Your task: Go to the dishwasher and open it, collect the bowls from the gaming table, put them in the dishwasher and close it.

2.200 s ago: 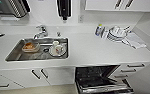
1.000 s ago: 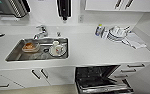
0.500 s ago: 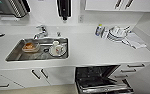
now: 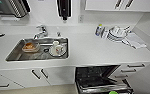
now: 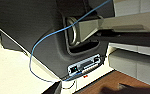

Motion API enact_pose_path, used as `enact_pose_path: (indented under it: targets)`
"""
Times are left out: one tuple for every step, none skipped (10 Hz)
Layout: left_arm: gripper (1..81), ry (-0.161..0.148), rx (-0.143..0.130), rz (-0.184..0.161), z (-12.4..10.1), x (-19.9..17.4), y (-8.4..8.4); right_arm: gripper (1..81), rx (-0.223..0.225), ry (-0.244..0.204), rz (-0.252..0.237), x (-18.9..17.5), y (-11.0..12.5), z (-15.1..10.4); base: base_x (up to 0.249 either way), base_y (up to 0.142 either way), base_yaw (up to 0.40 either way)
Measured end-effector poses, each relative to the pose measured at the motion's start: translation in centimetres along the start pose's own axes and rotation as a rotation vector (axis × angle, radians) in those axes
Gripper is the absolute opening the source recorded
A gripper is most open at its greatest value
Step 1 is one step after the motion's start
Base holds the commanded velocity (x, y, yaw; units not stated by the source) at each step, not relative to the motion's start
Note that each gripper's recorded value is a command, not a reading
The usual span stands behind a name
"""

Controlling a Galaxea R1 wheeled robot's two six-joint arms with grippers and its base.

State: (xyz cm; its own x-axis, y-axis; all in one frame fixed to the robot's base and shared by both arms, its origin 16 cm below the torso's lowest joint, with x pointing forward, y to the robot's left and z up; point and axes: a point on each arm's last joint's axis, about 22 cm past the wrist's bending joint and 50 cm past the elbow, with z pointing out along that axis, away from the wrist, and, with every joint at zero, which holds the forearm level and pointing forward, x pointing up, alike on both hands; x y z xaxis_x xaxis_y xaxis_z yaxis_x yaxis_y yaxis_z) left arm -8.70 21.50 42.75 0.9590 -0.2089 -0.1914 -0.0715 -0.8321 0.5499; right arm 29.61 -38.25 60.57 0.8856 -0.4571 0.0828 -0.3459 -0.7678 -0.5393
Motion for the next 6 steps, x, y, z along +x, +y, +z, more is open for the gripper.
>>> enact_pose_path:
  targets:
    - [81.1, -0.011, 0.006, -0.011, -0.1, -1.1, -0.2, 1.0, 0.001, 0.008, -0.019, 2.0, -1.4, 0.2, 0.000, 0.000, 0.000]
    - [81.1, -0.008, 0.015, -0.013, -0.3, -0.9, -0.6, 1.0, 0.004, 0.012, -0.034, 3.8, -3.0, 0.5, 0.000, 0.000, 0.000]
    - [81.1, -0.006, 0.014, -0.016, -0.1, -0.7, -0.4, 1.0, 0.011, 0.009, -0.045, 4.9, -4.7, 1.1, 0.000, 0.000, 0.000]
    - [81.1, -0.008, 0.005, -0.017, 0.2, -1.0, 0.3, 1.0, 0.020, 0.006, -0.053, 5.7, -6.1, 1.6, 0.000, 0.000, 0.000]
    - [81.1, -0.014, 0.001, -0.020, 0.6, -1.4, 1.0, 1.0, 0.027, 0.009, -0.059, 6.8, -7.4, 1.9, 0.000, 0.000, 0.000]
    - [81.1, -0.025, 0.023, -0.022, 1.0, -1.9, 1.0, 1.0, 0.027, 0.015, -0.067, 8.0, -8.4, 2.0, 0.000, 0.000, 0.000]
